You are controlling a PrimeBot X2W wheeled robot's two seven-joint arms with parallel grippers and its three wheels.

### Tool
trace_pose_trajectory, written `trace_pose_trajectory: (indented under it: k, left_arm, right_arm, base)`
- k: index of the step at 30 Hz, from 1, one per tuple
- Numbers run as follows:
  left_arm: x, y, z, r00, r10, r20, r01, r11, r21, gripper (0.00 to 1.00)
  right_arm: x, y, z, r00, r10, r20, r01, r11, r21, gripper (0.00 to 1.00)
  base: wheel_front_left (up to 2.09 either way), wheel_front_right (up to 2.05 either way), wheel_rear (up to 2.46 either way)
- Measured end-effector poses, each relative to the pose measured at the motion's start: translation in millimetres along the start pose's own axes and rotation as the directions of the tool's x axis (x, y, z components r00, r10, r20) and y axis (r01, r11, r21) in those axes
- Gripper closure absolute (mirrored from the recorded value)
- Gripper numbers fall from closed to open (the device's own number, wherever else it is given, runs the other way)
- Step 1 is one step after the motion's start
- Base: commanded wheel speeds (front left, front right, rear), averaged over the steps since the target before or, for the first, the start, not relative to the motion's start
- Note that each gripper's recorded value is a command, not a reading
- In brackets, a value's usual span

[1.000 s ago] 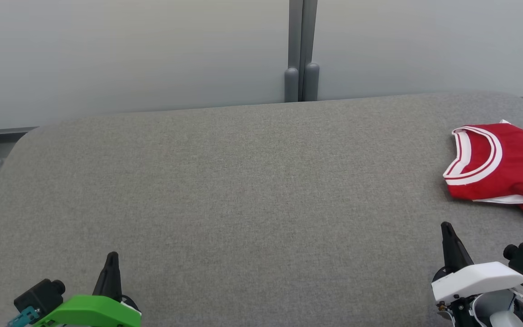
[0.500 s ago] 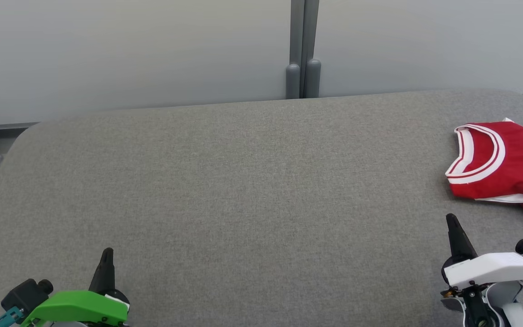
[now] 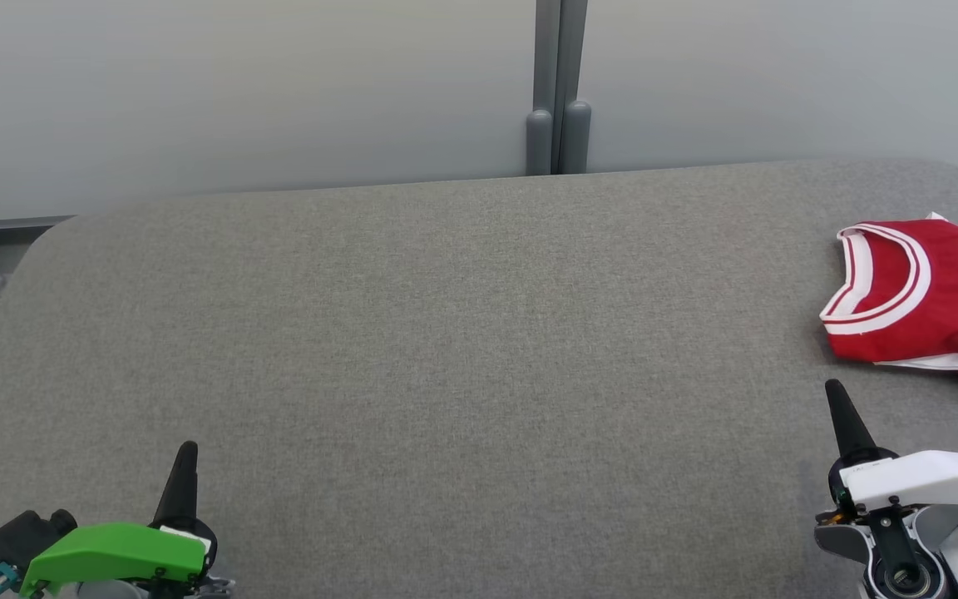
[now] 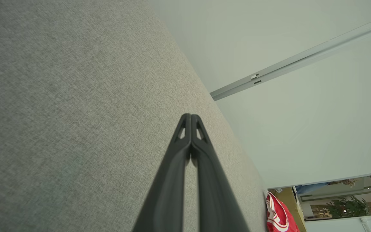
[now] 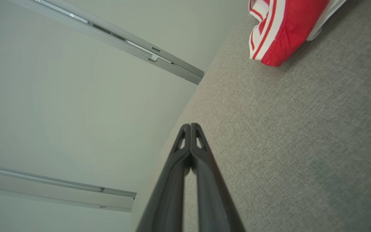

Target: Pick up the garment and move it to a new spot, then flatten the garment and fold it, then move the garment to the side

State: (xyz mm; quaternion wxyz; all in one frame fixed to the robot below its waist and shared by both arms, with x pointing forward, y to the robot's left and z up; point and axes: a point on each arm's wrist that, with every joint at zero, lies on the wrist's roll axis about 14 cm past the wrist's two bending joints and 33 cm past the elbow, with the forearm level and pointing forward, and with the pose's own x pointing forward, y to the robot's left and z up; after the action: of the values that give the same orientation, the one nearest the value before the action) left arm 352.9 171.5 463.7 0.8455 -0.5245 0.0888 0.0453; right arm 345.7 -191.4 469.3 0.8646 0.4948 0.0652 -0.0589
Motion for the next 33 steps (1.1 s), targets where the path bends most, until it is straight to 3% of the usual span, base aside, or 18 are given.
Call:
trace_pose_trajectory:
  k: [17, 33]
  left_arm:
    - [7.5, -5.9, 10.5, 0.999, -0.044, 0.004, 0.044, 0.974, -0.223, 1.0]
    - [13.9, -13.1, 22.4, 0.995, -0.096, 0.029, 0.099, 0.908, -0.407, 1.0]
  right_arm:
    - [10.2, 2.2, 8.0, 1.0, 0.022, 0.0, -0.021, 0.965, 0.26, 1.0]
    - [19.9, 10.0, 18.3, 0.997, 0.069, 0.026, -0.073, 0.876, 0.477, 1.0]
  base:
    - [0.0, 0.0, 0.0]
    - [0.0, 0.0, 0.0]
